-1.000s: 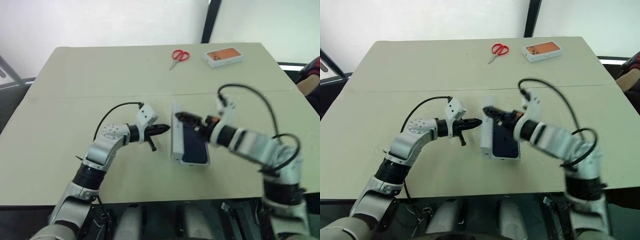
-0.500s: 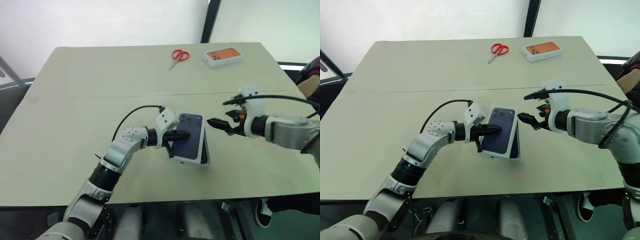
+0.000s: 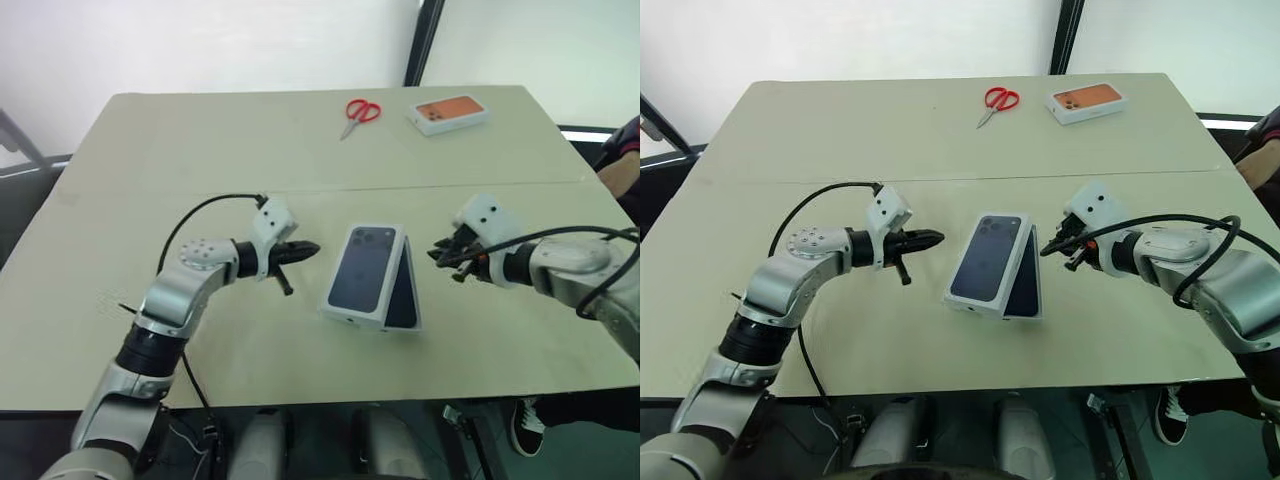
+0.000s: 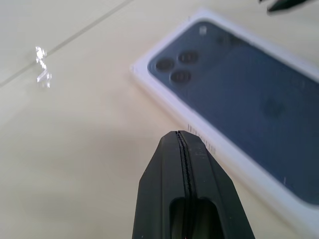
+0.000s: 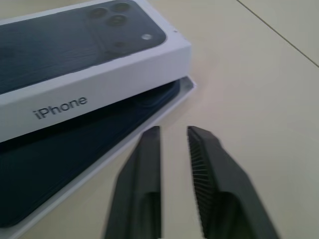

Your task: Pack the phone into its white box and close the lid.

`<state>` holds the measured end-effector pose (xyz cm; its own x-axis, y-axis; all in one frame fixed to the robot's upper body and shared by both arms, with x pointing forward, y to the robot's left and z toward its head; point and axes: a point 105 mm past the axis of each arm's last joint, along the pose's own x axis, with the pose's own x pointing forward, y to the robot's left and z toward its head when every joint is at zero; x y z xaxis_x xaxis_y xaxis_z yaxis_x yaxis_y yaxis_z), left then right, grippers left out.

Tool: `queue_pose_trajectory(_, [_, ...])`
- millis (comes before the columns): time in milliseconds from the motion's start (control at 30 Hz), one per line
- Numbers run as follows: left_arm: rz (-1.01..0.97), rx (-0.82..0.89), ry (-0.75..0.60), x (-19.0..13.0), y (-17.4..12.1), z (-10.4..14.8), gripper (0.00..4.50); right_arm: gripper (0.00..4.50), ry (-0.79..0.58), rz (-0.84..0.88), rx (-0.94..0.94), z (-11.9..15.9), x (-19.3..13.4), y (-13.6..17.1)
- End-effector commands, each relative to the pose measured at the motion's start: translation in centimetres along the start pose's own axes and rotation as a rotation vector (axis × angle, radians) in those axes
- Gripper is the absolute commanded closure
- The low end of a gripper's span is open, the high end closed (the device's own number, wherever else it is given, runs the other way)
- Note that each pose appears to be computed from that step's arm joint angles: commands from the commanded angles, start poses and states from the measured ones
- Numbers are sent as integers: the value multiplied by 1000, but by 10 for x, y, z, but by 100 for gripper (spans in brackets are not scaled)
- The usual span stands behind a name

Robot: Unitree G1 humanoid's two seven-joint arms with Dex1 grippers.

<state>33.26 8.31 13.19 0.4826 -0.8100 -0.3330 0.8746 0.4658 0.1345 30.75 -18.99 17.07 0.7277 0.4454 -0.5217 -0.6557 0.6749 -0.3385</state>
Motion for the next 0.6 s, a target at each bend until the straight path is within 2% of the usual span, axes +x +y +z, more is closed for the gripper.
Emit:
queue_pose_trajectory(33, [-53, 52, 33, 3, -8, -4, 450, 447, -32, 22, -108, 13, -2, 7])
queue_pose_trajectory(233, [-148, 87, 104, 21, -26, -17, 450, 447, -1, 44, -209, 10, 2, 15])
queue_pose_trajectory(400, [-217, 96, 41, 43, -47, 0, 450, 447, -11, 61, -230, 12, 5, 23])
queue_pose_trajectory(600, [-258, 60, -29, 52, -63, 17, 450, 447, -14, 78, -246, 12, 7, 30])
